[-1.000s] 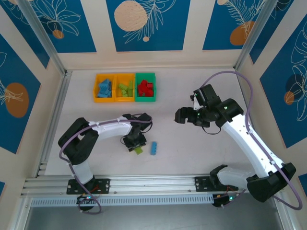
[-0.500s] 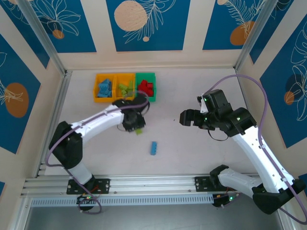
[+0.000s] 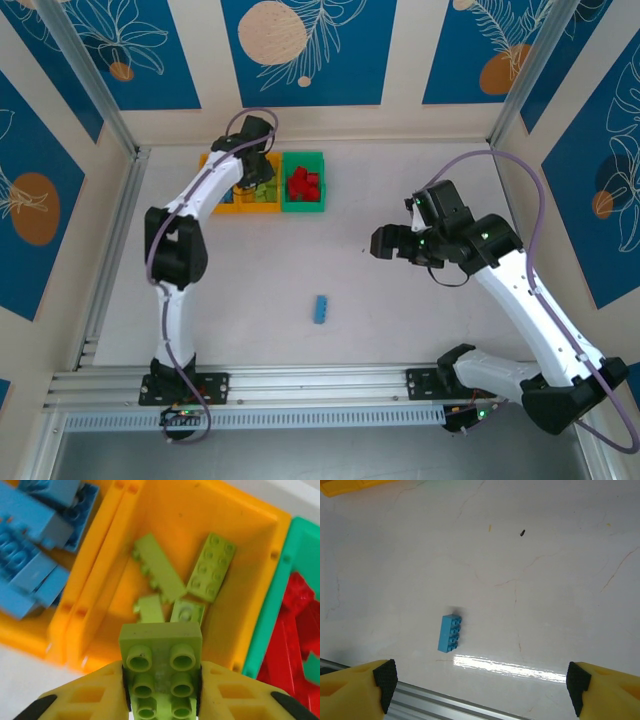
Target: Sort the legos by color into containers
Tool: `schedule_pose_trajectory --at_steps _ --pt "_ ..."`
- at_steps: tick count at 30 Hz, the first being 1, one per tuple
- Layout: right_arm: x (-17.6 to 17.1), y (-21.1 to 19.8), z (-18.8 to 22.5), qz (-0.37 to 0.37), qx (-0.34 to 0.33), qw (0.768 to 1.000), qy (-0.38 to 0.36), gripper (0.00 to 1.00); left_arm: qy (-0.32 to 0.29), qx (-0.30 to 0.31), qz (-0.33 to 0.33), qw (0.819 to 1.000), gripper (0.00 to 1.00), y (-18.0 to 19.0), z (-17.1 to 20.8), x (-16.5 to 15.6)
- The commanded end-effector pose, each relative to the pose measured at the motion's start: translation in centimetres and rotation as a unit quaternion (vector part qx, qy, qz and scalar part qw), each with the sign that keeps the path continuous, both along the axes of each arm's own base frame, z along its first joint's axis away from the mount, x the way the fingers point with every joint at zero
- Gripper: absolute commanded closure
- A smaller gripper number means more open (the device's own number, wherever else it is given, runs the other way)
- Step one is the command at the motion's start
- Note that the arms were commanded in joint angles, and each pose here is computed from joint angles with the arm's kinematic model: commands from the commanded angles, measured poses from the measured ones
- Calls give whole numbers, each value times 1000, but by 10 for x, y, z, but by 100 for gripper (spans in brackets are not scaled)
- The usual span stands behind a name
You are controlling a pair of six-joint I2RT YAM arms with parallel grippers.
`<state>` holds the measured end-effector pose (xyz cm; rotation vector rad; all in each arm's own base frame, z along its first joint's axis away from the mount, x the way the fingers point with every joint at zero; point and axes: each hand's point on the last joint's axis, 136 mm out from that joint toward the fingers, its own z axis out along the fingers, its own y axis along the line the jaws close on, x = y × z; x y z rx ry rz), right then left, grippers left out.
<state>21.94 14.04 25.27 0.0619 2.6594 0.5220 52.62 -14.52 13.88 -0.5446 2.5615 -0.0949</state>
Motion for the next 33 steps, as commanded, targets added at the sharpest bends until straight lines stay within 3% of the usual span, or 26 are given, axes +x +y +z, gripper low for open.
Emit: schedule_pose_trajectory --at_steps 1,3,6,10,15,21,27,33 --pt "-1 -4 10 -13 -4 1000 -1 10 -10 -5 -11 1000 61 5 6 28" --pt "0 -4 9 -19 -5 1000 2 10 -26 -21 -15 999 52 1 8 46" --pt "2 -2 10 -22 -1 1000 6 10 -46 -44 -14 998 47 -1 18 58" --pt "5 1 12 -23 3 1000 8 10 -48 -64 -28 996 47 -8 44 45" --pt "3 4 9 -28 19 999 11 10 -42 -78 -57 994 49 -29 87 -20" --pt "-9 4 -2 -33 33 999 22 10 -34 -96 -107 989 50 -71 97 -126" --pt "-27 -1 -8 -36 46 998 26 11 21 -78 -186 979 49 -119 55 -224" --pt "-42 -11 -12 -39 45 998 21 11 94 -28 -261 960 41 -165 -4 -280"
